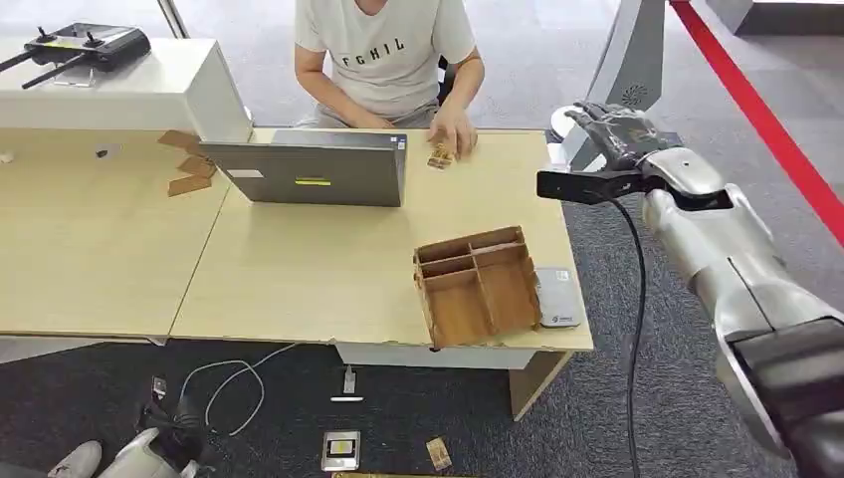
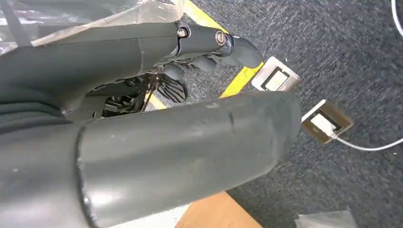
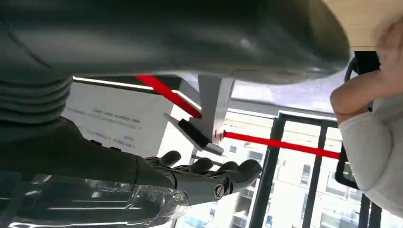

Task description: Pass the card to the sensor for recognition and then transmit it.

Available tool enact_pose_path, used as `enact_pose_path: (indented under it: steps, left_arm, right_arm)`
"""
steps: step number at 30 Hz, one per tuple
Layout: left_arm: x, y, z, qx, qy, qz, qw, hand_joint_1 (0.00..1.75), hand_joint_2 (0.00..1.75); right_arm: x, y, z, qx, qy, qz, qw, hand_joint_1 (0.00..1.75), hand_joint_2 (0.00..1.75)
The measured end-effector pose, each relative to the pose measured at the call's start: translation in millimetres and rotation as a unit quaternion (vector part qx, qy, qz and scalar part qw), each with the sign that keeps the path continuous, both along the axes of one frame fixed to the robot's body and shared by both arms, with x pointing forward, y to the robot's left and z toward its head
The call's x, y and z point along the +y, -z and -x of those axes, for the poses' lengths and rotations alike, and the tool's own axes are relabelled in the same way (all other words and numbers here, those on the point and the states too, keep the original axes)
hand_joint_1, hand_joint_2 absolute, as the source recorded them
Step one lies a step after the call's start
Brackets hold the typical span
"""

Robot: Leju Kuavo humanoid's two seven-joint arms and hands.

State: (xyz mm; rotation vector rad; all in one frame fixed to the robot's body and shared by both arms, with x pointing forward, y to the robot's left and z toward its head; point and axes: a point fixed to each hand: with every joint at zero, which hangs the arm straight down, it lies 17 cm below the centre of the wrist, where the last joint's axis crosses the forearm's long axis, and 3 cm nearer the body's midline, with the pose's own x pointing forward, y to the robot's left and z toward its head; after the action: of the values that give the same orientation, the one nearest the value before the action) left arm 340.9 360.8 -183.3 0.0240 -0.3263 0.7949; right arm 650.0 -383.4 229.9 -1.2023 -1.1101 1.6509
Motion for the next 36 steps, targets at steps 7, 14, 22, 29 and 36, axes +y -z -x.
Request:
enact_pose_path:
  steps: [7, 14, 22, 29, 36]
  left_arm:
    - [8.2, 5.2, 10.0, 0.004, -0.022, -0.004, 1.0, 0.0, 0.0]
    - [19.7, 9.8, 20.7, 0.009, -0.036, -0.008, 0.999, 0.0, 0.0]
    - [21.8, 10.7, 23.0, 0.012, -0.048, -0.007, 0.999, 0.0, 0.0]
    - [34.4, 18.9, 42.6, 0.026, -0.072, -0.004, 0.997, 0.0, 0.0]
    - [50.0, 24.5, 59.9, 0.035, -0.1, -0.001, 0.994, 0.0, 0.0]
  right_arm:
    - [-80.5, 16.7, 17.4, 0.015, 0.081, 0.029, 0.996, 0.0, 0.0]
    - [-156.5, 30.5, 44.5, 0.035, 0.156, 0.05, 0.986, 0.0, 0.0]
    - [-199.8, 37.3, 63.4, 0.051, 0.222, 0.062, 0.972, 0.0, 0.0]
    - [-282.5, 105.3, 142.8, 0.105, 0.335, 0.021, 0.936, 0.0, 0.0]
    - [-310.6, 206.9, 240.0, 0.177, 0.391, -0.019, 0.903, 0.0, 0.0]
